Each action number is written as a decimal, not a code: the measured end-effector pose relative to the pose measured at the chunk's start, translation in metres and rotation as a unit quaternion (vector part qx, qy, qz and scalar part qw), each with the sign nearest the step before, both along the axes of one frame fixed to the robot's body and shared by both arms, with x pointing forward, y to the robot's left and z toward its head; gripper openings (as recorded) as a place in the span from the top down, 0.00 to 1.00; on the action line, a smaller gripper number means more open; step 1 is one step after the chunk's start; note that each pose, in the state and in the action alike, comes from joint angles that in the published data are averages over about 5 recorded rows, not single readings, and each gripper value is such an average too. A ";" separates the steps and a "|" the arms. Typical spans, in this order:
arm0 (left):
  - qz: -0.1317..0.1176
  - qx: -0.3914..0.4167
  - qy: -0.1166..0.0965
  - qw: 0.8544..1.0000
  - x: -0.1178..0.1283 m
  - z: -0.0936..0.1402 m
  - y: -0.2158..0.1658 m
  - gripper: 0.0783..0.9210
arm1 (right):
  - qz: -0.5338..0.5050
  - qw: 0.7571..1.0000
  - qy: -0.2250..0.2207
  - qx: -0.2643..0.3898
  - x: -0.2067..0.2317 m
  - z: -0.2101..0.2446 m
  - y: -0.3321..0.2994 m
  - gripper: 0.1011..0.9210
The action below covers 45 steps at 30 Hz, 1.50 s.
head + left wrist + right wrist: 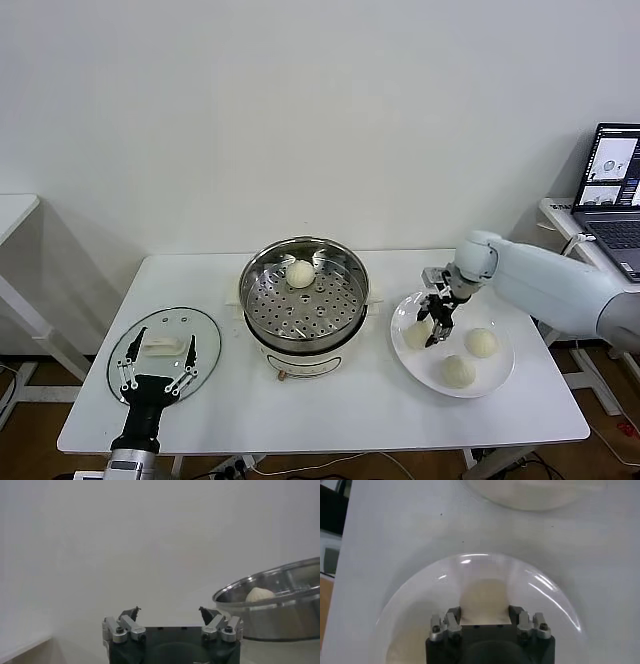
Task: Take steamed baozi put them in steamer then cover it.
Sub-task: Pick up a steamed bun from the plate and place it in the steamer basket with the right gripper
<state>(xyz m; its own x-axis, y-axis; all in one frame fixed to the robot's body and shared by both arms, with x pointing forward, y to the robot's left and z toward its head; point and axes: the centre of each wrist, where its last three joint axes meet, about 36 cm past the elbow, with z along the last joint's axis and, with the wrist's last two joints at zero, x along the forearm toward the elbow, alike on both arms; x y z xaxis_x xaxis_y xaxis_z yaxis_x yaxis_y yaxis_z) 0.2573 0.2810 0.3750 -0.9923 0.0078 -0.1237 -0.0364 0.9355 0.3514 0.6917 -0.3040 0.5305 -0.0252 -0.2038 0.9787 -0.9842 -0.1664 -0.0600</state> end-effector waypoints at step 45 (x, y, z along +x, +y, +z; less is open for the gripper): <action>-0.005 -0.003 -0.015 1.000 0.004 0.004 -0.004 0.12 | 0.194 0.980 -0.045 0.002 -0.011 0.088 0.348 0.32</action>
